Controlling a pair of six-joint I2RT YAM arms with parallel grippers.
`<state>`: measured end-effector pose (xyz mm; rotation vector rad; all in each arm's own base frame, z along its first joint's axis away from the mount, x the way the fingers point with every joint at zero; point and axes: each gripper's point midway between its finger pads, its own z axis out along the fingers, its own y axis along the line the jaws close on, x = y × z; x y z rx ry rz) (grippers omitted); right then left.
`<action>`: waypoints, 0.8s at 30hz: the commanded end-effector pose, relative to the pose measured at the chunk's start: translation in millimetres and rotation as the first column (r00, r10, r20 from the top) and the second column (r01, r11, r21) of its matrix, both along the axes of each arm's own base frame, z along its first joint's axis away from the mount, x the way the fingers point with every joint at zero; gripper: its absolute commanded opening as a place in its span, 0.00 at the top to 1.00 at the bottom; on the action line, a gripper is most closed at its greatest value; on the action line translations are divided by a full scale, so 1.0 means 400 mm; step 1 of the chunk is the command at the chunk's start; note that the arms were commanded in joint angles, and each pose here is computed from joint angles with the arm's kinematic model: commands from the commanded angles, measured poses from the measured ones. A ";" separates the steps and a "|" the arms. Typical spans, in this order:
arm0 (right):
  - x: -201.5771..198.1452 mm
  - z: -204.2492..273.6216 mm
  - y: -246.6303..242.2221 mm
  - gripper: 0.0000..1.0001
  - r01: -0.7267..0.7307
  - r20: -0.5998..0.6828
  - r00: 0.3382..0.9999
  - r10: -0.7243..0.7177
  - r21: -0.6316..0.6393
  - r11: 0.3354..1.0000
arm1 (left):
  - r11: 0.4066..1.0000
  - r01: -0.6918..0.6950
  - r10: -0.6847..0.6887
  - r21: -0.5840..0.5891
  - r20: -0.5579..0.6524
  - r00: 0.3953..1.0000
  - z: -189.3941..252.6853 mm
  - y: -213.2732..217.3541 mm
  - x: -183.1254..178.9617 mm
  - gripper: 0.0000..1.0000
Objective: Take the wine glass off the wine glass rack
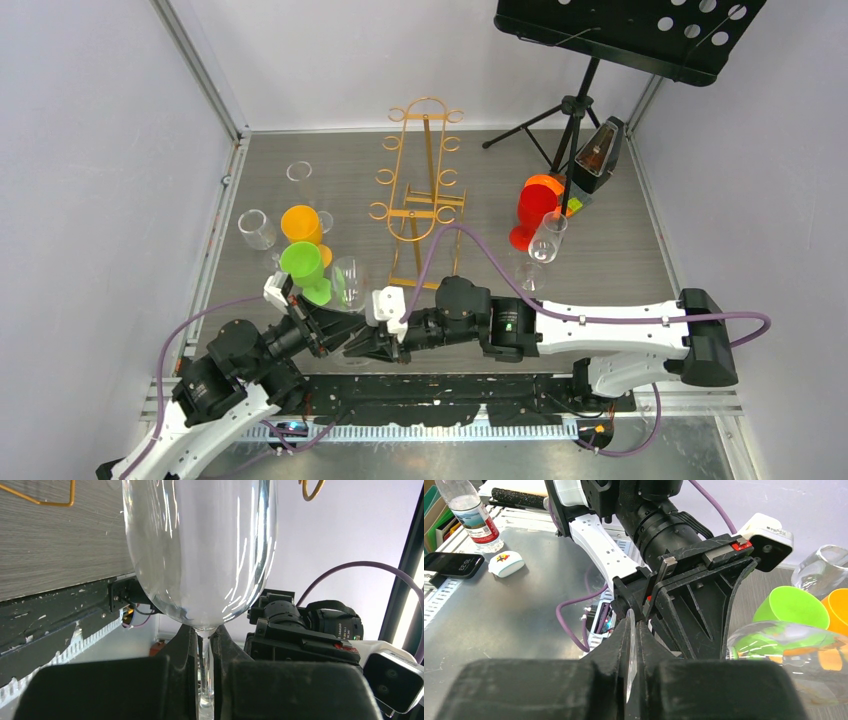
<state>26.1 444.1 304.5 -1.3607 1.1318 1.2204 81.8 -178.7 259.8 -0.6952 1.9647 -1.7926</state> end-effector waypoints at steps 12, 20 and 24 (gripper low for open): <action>0.029 0.111 -0.097 0.48 0.104 0.016 0.994 -0.106 0.075 0.992 | 0.997 0.065 -0.049 -0.050 0.279 0.959 0.045 0.042 -0.067 1.00; 0.055 0.098 -0.195 0.43 0.206 -0.015 0.978 -0.207 -0.041 0.978 | 0.949 0.205 -0.288 0.241 0.388 0.875 -0.001 -0.002 -0.107 1.00; 0.062 0.076 -0.237 0.41 0.241 -0.027 0.969 -0.245 -0.099 0.965 | 0.889 0.269 -0.416 0.370 0.407 0.813 -0.027 -0.022 -0.120 1.00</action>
